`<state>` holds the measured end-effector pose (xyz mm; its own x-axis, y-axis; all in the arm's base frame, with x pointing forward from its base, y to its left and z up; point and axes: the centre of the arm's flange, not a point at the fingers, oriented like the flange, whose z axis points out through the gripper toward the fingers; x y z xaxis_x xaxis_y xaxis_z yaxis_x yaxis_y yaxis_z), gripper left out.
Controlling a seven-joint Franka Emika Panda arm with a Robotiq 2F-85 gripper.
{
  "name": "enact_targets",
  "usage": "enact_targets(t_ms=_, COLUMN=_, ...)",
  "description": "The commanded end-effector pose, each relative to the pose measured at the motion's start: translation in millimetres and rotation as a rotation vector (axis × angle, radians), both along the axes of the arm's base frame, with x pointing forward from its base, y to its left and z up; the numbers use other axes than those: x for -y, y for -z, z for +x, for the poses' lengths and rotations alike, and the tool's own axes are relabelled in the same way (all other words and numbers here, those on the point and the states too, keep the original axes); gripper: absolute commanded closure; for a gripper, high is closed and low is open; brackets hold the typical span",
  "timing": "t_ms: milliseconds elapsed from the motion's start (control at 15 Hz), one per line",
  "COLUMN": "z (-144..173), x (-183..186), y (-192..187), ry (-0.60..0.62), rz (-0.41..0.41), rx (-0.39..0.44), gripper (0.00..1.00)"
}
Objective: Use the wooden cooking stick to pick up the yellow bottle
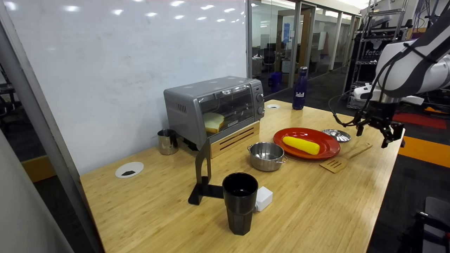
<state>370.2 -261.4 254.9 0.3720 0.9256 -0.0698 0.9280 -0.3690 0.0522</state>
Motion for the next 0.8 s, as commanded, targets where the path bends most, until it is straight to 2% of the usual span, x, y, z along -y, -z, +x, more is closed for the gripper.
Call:
enact_targets(t_ms=0, z=1.6, x=7.2, y=15.8, ry=-0.058, rz=0.016, rx=0.028, gripper=0.00)
enact_targets(t_ms=733, z=25.3, x=27.3, y=36.1, ry=-0.131, rz=0.035, rx=0.033, gripper=0.00)
